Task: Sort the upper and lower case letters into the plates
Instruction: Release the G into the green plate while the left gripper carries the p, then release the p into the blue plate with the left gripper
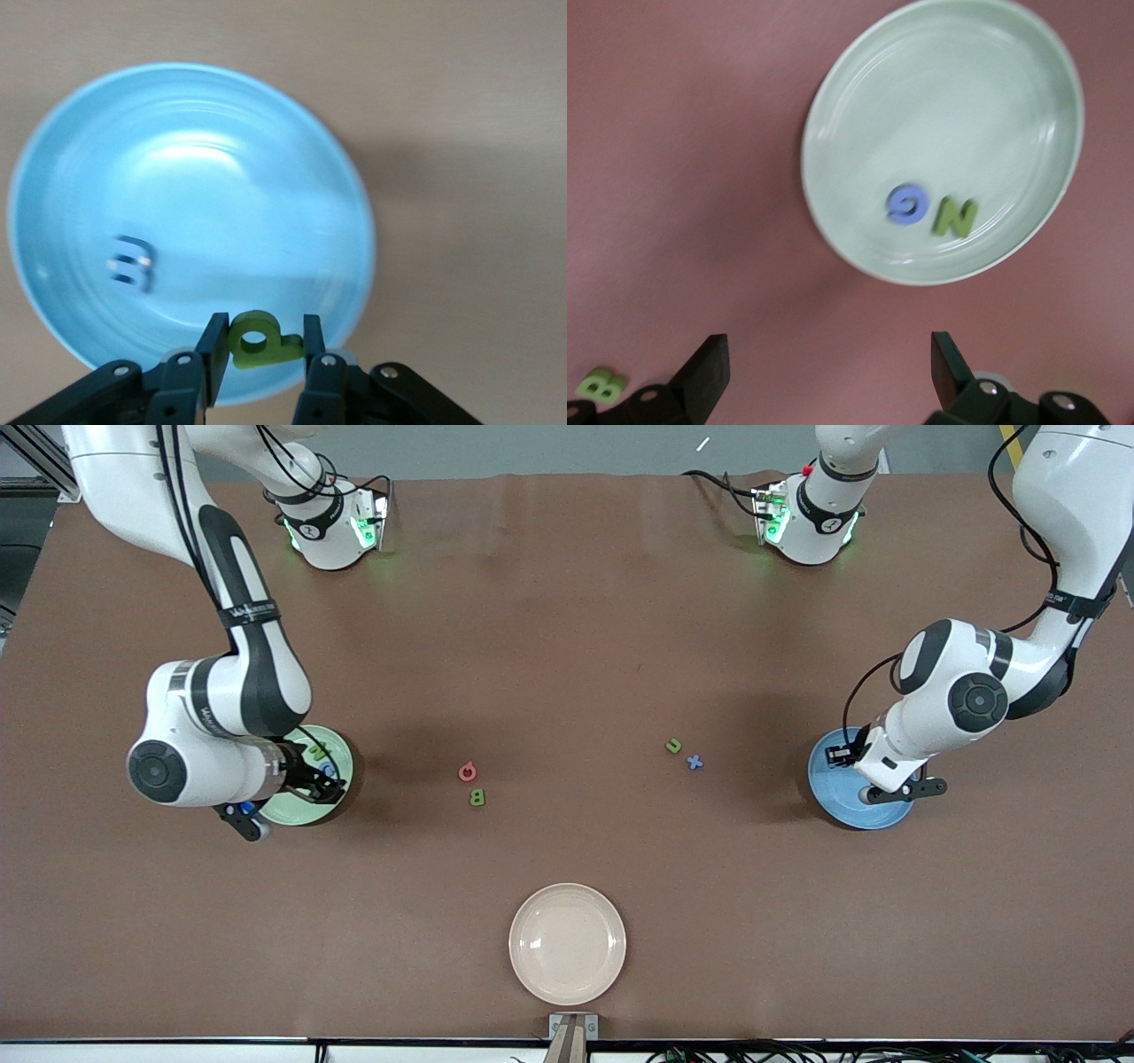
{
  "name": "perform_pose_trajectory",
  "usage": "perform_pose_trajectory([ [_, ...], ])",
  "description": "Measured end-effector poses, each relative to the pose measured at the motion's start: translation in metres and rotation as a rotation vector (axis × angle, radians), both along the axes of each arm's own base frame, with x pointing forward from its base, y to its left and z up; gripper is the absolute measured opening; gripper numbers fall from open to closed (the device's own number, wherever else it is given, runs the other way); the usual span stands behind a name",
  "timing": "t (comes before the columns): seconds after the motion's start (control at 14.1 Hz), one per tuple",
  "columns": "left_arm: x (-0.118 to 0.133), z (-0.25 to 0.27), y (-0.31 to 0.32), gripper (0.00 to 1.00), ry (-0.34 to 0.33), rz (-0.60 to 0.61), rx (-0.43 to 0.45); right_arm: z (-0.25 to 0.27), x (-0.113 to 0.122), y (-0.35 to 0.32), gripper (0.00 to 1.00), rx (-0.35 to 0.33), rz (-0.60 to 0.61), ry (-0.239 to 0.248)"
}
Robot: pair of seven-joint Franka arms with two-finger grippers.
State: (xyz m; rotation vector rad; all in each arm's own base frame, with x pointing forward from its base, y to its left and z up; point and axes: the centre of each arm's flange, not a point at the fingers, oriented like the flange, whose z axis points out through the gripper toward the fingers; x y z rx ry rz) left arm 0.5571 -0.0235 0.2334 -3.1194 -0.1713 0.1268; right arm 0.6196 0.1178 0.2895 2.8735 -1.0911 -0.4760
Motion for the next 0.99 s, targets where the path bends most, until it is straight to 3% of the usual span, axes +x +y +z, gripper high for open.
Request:
perform_pose_trajectory([
  [0.14, -0.007, -0.009, 0.017, 0.38, -0.026, -0.023, 0.013, -0.003, -0.006, 0.05, 1.0, 0.009, 0.073, -0.041],
  [0.35, -0.013, -0.022, 0.027, 0.38, -0.035, -0.053, 0.022, -0.018, -0.023, 0.134, 1.0, 0.039, 0.283, -0.127],
  [0.57, -0.016, -0.037, 0.037, 0.38, -0.038, -0.063, 0.009, -0.038, -0.032, 0.179, 1.0, 0.058, 0.419, -0.214],
  [0.78, -0.017, -0.044, 0.037, 0.38, -0.032, -0.059, -0.01, -0.059, -0.033, 0.199, 1.0, 0.064, 0.478, -0.29],
  [0.99, -0.017, -0.045, 0.035, 0.38, -0.031, -0.063, -0.013, -0.076, -0.034, 0.204, 0.96, 0.062, 0.511, -0.311],
])
